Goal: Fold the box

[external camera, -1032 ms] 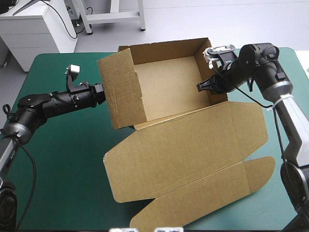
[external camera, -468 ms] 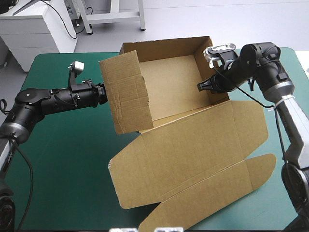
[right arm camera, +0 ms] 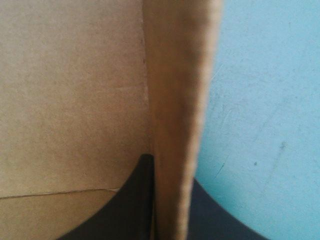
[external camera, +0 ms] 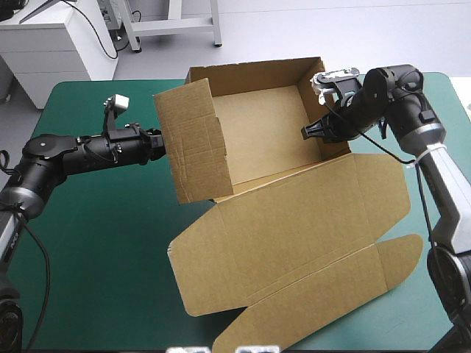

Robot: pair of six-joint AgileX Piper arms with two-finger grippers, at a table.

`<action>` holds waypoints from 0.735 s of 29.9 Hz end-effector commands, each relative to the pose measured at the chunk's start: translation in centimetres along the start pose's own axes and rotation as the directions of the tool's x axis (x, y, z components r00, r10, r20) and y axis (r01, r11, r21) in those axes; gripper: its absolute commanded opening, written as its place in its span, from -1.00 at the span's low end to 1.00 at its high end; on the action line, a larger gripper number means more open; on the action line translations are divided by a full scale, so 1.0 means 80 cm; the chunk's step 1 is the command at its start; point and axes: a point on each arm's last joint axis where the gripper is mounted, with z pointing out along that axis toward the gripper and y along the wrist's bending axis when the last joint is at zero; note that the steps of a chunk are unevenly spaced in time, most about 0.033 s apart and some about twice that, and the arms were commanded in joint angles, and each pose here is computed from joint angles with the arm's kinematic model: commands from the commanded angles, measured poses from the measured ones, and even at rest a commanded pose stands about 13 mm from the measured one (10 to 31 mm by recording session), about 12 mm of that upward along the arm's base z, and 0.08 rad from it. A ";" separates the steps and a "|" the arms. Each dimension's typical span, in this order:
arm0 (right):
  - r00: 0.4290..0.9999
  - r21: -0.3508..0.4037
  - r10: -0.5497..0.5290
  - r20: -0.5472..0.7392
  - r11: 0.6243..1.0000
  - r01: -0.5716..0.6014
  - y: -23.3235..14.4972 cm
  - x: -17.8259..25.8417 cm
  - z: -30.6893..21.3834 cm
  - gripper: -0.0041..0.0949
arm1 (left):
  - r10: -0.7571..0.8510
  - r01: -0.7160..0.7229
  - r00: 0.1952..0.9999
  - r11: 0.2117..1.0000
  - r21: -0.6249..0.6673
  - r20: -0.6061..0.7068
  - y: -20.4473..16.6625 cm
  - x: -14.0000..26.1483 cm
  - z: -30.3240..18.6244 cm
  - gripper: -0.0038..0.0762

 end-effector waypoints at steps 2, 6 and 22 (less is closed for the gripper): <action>0.998 0.101 0.002 0.061 0.995 -0.008 -0.010 -0.004 -0.023 -0.95 | 0.026 -0.037 0.998 0.981 0.191 0.064 -0.055 -0.013 -0.014 -0.92; 0.998 0.110 0.002 0.058 0.994 -0.008 -0.011 -0.004 -0.023 -0.95 | 0.021 -0.035 0.997 0.984 0.176 0.079 -0.051 -0.016 -0.020 -0.92; 0.998 0.114 0.000 0.058 0.993 -0.007 -0.012 -0.004 -0.023 -0.95 | 0.002 -0.013 0.992 0.996 0.085 0.127 -0.024 -0.027 -0.050 -0.92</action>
